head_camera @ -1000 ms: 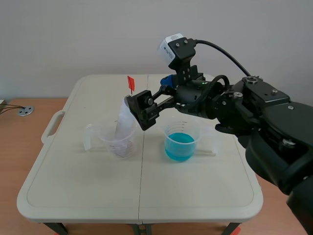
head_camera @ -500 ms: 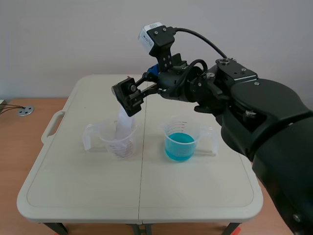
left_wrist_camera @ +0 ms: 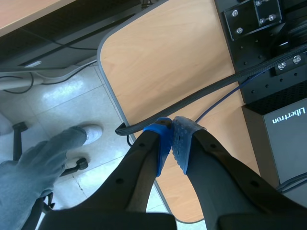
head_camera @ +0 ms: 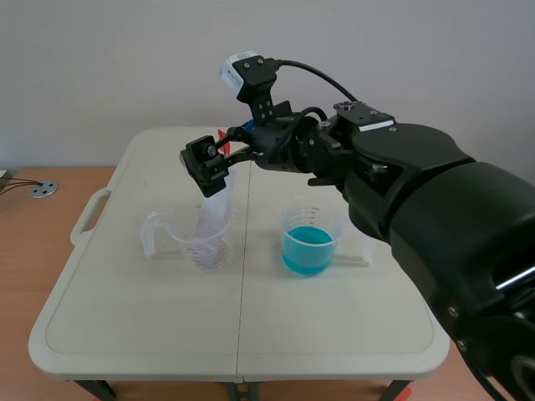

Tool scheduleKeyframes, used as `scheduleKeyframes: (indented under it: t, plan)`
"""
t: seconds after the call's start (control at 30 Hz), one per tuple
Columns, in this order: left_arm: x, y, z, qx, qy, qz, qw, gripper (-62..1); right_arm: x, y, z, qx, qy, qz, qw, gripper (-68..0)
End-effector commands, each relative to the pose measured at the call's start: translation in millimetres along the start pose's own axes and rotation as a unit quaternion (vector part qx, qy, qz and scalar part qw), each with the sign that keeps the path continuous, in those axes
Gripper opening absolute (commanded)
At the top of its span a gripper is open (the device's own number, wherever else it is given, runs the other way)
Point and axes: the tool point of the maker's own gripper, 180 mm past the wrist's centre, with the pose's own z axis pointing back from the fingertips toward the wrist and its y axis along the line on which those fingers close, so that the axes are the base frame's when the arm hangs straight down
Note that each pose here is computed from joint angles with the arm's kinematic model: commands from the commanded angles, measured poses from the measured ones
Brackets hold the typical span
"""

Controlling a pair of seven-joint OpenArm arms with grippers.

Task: Hold the metal plate by the orange handle, dip it into the blue solution, take it out and point at it, then put the plate back in the beaker on the left.
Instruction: 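Lift the metal plate out of the left beaker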

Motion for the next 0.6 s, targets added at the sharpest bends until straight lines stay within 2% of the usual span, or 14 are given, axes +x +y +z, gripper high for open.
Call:
scheduleKeyframes:
  t: [0.0, 0.2, 0.27, 0.43, 0.57]
  plan:
    - [5.0, -2.5, 0.6, -0.004, -0.009, 0.000, 1.0000, -59.3, 21.5, 1.1, -3.9, 0.007, -0.026, 0.016, 0.9995, -1.2]
    - [5.2, -2.6, 0.6, -0.004, -0.009, 0.001, 0.9999, -59.3, 12.9, 3.1, -8.6, 0.009, -0.012, 0.021, 0.9997, -1.2]
    - [5.1, -2.6, 0.6, -0.004, -0.009, 0.001, 1.0000, -59.3, 13.8, 2.2, -8.5, 0.007, -0.018, 0.019, 0.9996, -1.4]
    - [5.1, -2.6, 0.6, -0.004, -0.009, 0.001, 1.0000, -59.3, 18.2, 1.5, -8.3, 0.005, -0.030, 0.019, 0.9994, -12.0]
    - [5.1, -2.6, 0.6, -0.004, -0.009, 0.001, 1.0000, -59.3, 17.0, 1.3, -8.2, 0.005, -0.027, 0.019, 0.9994, -19.4]
